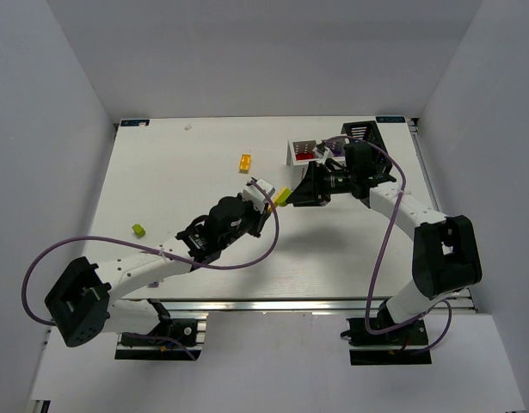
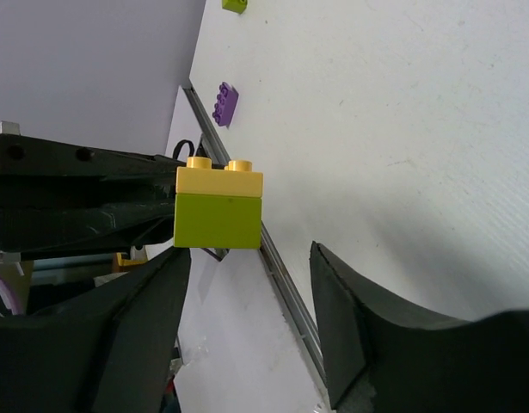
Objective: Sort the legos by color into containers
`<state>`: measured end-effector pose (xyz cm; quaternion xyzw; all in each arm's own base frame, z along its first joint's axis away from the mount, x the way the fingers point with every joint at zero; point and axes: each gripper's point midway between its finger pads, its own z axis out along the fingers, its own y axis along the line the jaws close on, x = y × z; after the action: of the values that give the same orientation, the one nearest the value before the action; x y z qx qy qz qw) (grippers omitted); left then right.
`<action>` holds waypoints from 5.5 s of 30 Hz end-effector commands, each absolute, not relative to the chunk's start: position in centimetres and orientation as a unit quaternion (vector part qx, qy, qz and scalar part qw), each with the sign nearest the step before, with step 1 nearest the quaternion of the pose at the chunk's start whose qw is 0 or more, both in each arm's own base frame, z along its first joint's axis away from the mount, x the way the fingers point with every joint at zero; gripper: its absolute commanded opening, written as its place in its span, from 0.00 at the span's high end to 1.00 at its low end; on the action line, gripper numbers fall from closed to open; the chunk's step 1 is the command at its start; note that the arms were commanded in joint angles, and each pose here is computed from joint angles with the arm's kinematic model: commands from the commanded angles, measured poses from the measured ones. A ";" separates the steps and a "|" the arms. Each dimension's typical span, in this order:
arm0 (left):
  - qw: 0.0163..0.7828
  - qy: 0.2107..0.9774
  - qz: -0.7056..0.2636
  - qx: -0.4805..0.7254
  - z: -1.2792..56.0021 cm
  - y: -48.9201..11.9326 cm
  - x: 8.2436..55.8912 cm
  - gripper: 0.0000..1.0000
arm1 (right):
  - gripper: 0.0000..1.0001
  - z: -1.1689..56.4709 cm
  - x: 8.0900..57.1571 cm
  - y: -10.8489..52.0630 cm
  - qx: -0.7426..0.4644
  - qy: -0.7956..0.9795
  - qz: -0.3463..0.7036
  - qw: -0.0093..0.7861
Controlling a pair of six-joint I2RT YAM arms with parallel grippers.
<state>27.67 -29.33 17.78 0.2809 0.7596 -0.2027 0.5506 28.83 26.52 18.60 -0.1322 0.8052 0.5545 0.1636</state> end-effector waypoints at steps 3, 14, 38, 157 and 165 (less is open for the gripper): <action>0.569 0.739 -0.233 0.276 20.5 -30.6 27.6 1.00 | 0.40 21.2 29.0 27.2 -0.168 0.779 0.576 0.181; 0.568 0.739 -0.235 0.277 20.5 -30.7 27.6 1.00 | 0.41 22.3 28.7 27.7 -0.183 0.761 0.597 0.176; 0.557 0.743 -0.228 0.294 19.5 -30.9 27.5 1.00 | 0.44 21.3 29.2 27.9 -0.162 0.767 0.603 0.150; 0.488 0.639 -0.359 0.474 22.6 -32.7 19.6 1.00 | 0.21 28.4 21.1 22.6 -0.621 0.430 0.483 0.442; 0.525 0.659 -0.312 0.440 22.9 -31.3 21.5 1.00 | 0.27 26.4 20.2 24.1 -0.630 0.461 0.482 0.397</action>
<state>20.48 -32.28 21.23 0.4595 0.6634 -0.3360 0.4857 20.37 23.73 26.23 -0.6286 0.4498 0.4919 0.4008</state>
